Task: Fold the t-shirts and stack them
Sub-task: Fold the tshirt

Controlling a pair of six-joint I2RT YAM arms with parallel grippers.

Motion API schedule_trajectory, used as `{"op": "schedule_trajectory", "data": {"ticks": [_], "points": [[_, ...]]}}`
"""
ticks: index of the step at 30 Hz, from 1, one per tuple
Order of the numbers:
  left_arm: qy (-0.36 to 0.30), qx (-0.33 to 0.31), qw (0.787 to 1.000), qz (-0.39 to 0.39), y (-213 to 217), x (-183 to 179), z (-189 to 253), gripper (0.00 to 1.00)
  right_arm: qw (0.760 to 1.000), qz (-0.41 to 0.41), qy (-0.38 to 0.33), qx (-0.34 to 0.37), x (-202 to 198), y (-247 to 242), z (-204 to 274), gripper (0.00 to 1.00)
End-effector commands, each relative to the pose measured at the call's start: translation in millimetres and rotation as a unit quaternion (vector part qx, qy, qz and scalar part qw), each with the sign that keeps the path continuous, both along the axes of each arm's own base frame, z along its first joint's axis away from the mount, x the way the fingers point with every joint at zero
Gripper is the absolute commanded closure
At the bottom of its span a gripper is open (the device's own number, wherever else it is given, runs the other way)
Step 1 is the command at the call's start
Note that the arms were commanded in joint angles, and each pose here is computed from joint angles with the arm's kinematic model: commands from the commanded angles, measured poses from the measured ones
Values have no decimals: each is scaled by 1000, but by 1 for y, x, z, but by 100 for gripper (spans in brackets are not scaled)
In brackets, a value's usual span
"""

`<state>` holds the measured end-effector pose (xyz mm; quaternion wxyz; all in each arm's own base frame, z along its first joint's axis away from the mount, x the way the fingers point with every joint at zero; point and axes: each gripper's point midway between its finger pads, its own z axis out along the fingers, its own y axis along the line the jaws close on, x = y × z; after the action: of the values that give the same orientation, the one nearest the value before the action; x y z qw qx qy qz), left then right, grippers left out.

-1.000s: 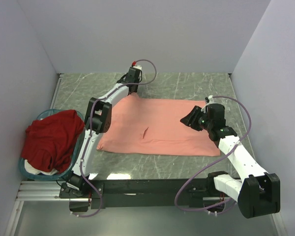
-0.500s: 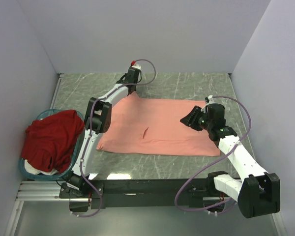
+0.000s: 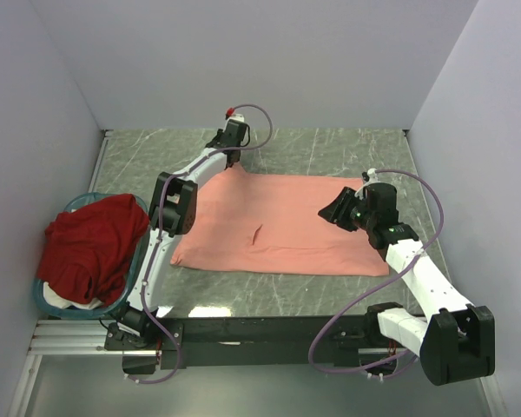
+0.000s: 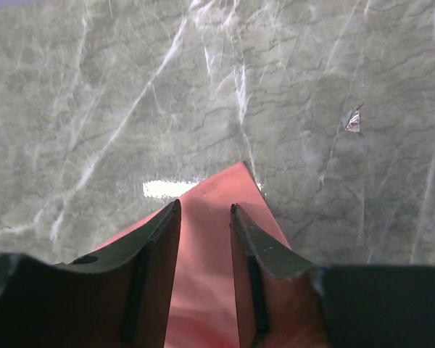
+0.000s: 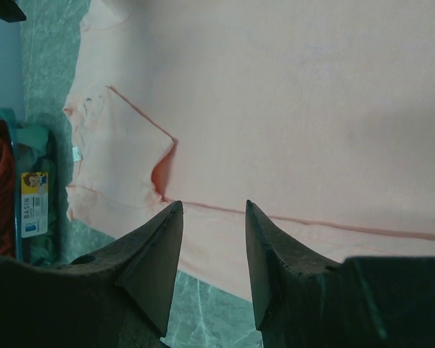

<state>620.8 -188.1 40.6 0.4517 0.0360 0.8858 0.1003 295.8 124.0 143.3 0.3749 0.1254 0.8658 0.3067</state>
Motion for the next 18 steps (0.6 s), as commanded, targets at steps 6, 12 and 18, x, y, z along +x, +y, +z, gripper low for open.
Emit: {"op": "schedule_trajectory", "data": {"ticks": [6,12,18], "points": [[-6,-68,997,33,-8,-9,34,67,1000,10,-24,-2,4,3,9,53],[22,-101,995,-3,-28,-10,18,65,1000,11,-21,-3,3,3,7,53],[46,-145,985,-84,-59,-9,10,53,1000,12,-14,-2,3,3,3,53]]}}
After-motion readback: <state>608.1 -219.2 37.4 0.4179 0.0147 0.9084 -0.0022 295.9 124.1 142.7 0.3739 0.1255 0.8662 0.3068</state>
